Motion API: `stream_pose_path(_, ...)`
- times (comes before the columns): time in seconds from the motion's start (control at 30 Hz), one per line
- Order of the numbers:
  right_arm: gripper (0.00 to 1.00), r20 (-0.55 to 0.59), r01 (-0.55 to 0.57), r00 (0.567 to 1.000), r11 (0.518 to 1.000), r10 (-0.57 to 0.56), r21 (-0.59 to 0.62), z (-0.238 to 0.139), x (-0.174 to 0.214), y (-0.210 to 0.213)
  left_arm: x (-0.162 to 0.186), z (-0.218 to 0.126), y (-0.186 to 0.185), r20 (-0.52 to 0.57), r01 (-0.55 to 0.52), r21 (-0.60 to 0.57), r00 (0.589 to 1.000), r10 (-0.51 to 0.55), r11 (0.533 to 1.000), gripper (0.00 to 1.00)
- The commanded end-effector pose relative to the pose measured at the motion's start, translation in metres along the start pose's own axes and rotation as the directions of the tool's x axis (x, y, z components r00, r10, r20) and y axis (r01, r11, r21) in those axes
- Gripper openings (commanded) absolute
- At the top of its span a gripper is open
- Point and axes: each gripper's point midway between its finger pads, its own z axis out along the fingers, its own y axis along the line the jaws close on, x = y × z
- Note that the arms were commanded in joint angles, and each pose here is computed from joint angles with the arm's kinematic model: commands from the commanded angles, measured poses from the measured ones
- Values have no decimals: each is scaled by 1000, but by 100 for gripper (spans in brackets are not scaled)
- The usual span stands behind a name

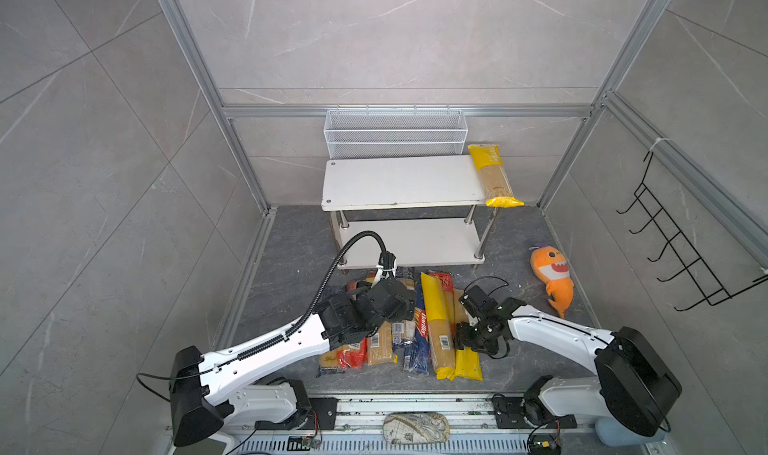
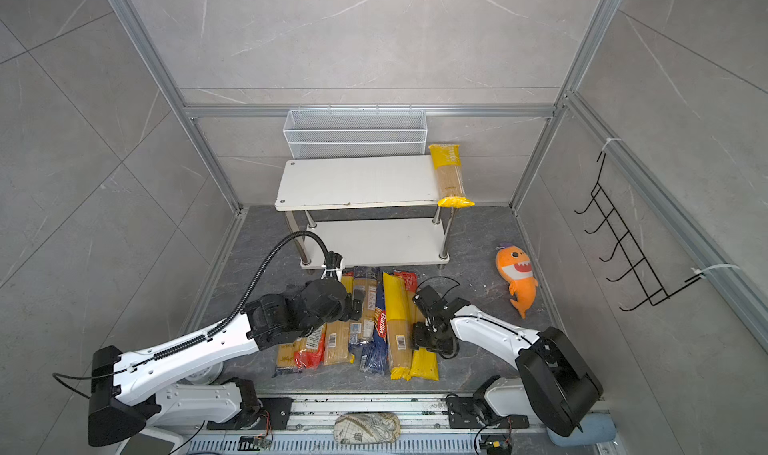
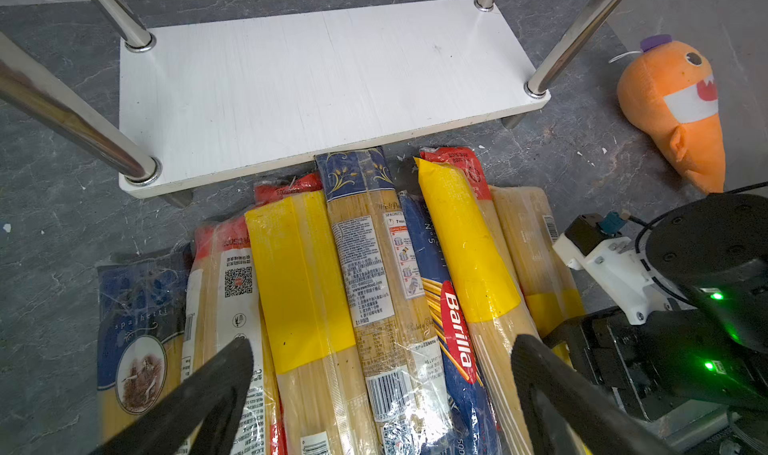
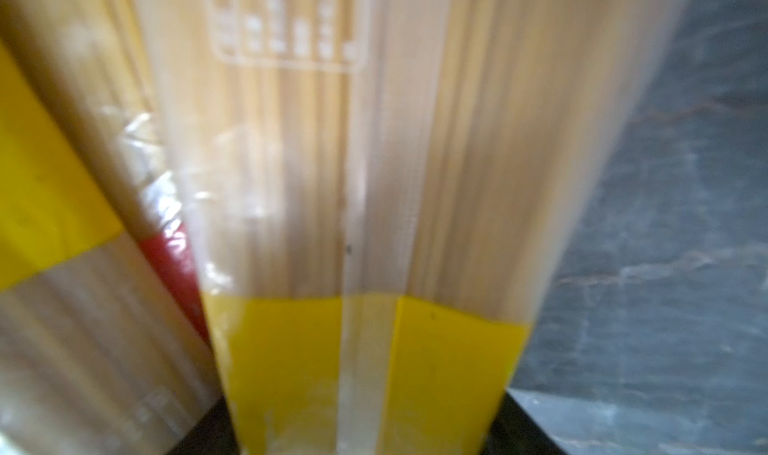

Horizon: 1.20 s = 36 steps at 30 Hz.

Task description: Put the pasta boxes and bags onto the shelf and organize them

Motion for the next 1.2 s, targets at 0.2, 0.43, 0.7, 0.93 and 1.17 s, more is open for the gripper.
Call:
stream_pose_path(0.2,17,-46,-21,999,996,25,88,2,23,-23,-23,-19,7,73,1,-10,997,0,1000,100)
stream_pose_path(0.43,0,34,2,999,1000,-3,13,-57,18,-5,-34,-26,10,103,-8,-15,995,9,1000,100)
stream_pose_path(0.7,0,137,80,988,993,-68,-85,-142,11,23,-41,-33,13,129,6,-12,992,-5,1000,100)
stream_pose_path(0.93,0,282,209,946,964,-157,-165,-242,4,52,-47,-37,16,150,10,-18,989,-7,1000,100)
stream_pose_path(1.17,0,422,335,877,922,-230,-194,-319,-13,83,-60,-42,15,179,-2,-19,984,5,1000,100)
